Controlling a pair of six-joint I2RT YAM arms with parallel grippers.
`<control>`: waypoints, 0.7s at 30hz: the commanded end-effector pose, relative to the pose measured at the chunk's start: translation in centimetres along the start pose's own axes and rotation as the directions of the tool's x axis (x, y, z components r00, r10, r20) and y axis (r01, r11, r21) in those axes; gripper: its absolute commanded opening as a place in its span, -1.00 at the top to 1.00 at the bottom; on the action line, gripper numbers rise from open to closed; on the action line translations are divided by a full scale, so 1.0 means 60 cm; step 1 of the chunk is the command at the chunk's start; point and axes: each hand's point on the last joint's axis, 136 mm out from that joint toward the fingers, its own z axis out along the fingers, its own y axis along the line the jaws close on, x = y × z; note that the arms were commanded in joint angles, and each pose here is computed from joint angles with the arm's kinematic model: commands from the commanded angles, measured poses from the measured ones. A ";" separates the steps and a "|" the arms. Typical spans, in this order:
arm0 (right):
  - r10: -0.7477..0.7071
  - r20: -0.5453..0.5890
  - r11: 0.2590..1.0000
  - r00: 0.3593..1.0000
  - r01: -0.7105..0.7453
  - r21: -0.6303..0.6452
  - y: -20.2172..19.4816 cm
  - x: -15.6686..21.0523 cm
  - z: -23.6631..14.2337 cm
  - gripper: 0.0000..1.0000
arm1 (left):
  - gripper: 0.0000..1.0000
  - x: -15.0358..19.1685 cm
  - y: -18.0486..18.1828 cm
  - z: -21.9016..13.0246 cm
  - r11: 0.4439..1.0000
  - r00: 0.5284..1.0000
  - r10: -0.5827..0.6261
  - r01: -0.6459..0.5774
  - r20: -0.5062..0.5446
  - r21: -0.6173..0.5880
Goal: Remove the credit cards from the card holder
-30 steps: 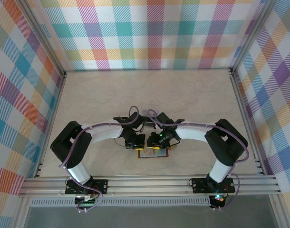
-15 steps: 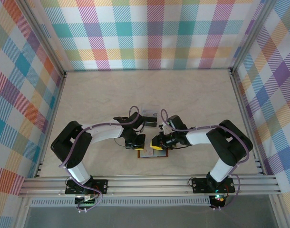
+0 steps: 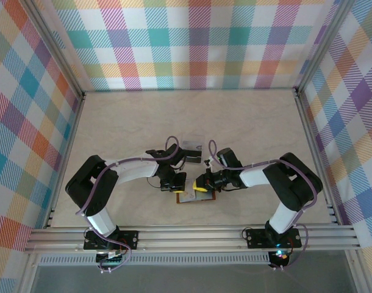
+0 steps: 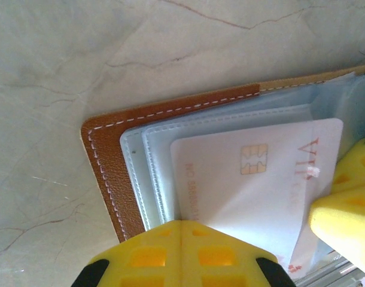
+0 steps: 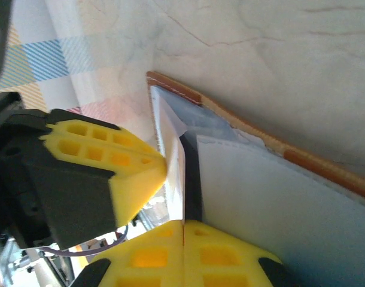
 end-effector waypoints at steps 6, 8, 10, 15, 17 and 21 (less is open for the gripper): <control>-0.020 -0.008 0.973 1.000 0.022 0.230 -0.045 0.010 -0.037 0.94 | 0.96 0.048 0.076 0.027 0.982 0.995 -0.032 0.014 -0.092 -0.188; -0.017 -0.014 0.960 1.000 0.020 0.279 -0.048 0.013 -0.046 0.96 | 0.96 0.047 0.074 0.027 0.983 0.995 -0.033 0.016 -0.090 -0.185; -0.016 -0.009 0.951 1.000 0.018 0.310 -0.046 0.012 -0.056 0.98 | 0.96 0.048 0.073 0.027 0.983 0.995 -0.035 0.018 -0.089 -0.183; -0.024 0.009 0.917 1.000 0.019 0.399 -0.037 0.011 -0.086 0.99 | 0.96 0.044 0.067 0.023 0.985 0.996 -0.030 0.016 -0.082 -0.173; -0.033 0.008 0.911 0.999 0.027 0.411 -0.029 0.011 -0.095 0.99 | 0.96 0.041 0.064 0.020 0.985 0.997 -0.027 0.013 -0.079 -0.171; -0.064 0.008 0.918 0.998 0.056 0.393 -0.002 0.009 -0.105 1.00 | 0.95 0.033 0.050 0.007 0.989 0.998 -0.015 0.006 -0.057 -0.149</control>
